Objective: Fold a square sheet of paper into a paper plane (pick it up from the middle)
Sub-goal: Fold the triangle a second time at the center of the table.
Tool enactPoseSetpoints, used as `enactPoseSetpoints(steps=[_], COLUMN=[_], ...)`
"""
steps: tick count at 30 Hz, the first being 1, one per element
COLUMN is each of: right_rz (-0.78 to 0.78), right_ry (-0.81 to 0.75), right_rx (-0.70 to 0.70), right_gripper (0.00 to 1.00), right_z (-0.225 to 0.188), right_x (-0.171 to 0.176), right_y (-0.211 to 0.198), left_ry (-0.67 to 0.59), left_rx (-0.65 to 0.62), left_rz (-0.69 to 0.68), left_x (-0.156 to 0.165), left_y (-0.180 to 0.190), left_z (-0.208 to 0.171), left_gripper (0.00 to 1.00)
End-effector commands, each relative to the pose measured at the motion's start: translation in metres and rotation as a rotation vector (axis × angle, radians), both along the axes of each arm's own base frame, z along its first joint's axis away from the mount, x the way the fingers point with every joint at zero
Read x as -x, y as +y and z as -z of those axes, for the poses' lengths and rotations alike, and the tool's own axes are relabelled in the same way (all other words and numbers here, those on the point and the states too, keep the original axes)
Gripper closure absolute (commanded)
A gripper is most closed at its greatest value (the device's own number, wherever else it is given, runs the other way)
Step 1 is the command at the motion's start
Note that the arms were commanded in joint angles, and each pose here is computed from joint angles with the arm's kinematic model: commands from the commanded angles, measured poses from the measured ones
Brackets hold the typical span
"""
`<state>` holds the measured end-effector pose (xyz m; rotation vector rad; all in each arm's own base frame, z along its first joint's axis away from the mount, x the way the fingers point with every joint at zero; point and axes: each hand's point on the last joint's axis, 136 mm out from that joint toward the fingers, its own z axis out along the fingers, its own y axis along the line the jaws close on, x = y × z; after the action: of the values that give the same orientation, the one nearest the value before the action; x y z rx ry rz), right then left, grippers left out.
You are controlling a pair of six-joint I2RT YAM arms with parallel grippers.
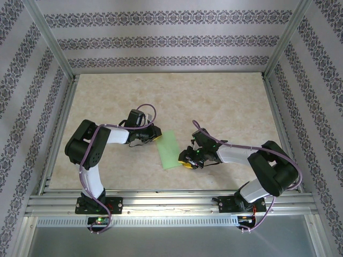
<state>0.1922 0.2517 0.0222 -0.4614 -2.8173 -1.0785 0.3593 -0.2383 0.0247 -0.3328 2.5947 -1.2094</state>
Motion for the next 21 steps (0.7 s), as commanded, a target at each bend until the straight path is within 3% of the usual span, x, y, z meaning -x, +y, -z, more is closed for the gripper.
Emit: enactPoseSetpoints(steps=[1, 14, 21], right_rz=[0.014, -0.007, 0.007], right_ry=[-0.077, -0.095, -0.056], right_rx=[-0.066, -0.048, -0.058], right_gripper=[0.65, 0.65, 0.64], right_z=[-0.009, -0.015, -0.015], right_x=[-0.018, -0.017, 0.009], right_y=[0.016, 0.012, 0.005], left_ry=[0.113, 0.111, 0.115], left_rx=[-0.053, -0.046, -0.051], left_rz=[0.001, 0.008, 0.004], left_x=[0.022, 0.021, 0.021], left_y=[0.013, 0.011, 0.012], left_z=[0.029, 0.027, 0.029], left_gripper=[0.85, 0.85, 0.85])
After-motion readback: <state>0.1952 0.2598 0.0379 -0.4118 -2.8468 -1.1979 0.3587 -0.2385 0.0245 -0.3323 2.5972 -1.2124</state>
